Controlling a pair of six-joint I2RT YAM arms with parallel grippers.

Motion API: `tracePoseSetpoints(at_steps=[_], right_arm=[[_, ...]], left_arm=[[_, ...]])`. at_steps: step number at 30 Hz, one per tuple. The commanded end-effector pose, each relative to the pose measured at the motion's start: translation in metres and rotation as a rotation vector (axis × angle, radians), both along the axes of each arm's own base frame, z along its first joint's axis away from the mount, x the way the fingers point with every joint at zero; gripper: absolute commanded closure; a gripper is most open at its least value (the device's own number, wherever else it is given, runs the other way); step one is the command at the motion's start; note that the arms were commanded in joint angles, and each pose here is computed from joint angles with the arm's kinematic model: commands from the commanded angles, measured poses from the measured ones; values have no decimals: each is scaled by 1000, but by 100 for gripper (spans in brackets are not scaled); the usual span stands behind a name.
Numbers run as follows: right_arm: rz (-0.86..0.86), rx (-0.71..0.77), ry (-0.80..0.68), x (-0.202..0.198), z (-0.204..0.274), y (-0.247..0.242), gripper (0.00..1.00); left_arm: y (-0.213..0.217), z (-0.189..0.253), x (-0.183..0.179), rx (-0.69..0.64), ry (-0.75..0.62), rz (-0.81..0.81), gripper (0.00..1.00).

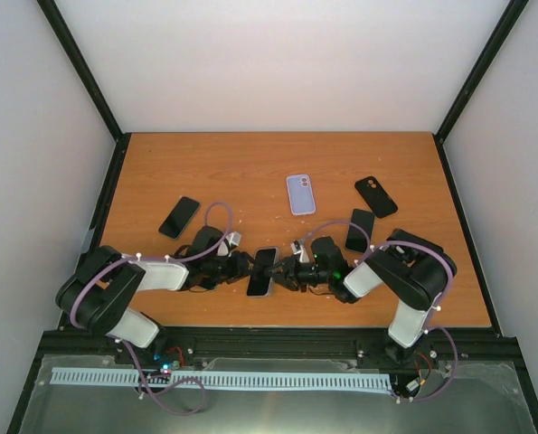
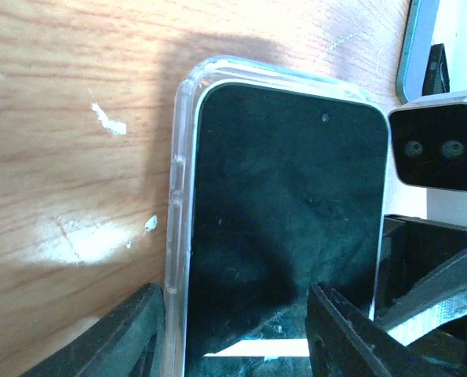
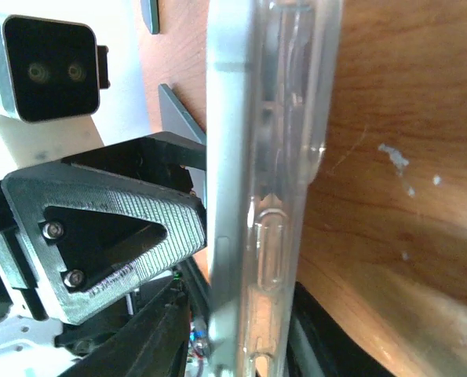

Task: Put the phone into the phone case

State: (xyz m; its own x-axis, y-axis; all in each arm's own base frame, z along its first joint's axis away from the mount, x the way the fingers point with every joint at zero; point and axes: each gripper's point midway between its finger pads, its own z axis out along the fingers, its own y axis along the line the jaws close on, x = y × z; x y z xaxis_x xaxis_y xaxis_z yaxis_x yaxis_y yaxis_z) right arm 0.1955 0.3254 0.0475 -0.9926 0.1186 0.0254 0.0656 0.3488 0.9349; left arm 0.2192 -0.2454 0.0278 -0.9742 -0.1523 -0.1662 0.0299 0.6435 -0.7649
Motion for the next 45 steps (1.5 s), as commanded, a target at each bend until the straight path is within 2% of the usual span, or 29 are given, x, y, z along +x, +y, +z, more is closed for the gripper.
tracePoseSetpoints(at_steps=[1,4,8,10,12,16,18,20,24,28,31,37,45], right_arm=[[-22,-27,-68,11,11,1,73],[-33,-48,-68,15,9,1,84],[-40,-58,-50,16,5,1,90],[-42,-65,-42,15,1,0,87],[-46,-73,-43,16,0,-1,80],[-54,-103,-54,18,-3,-4,77],[-57,-126,-50,19,-7,-5,71],[-65,-142,-43,21,-11,-6,69],[-73,-139,-50,24,-14,-6,86],[-57,-107,-86,24,-6,-4,93],[-39,-69,-121,20,6,-7,95],[24,2,-233,11,43,-14,96],[143,107,-419,-13,108,-16,95]], left_arm=[[13,-32,-14,110,89,8,50],[12,-33,-12,115,95,8,51],[14,-37,-12,135,114,12,52],[15,-39,-12,144,118,16,52],[16,-40,-13,150,121,18,52],[14,-39,-12,143,122,15,52],[13,-38,-12,136,125,11,52],[11,-36,-11,128,126,8,52],[10,-34,-12,121,141,9,53],[11,-24,-9,129,126,9,53],[14,-3,-1,102,84,12,49],[28,50,13,-43,-52,11,35],[8,102,-4,-261,-166,-126,24]])
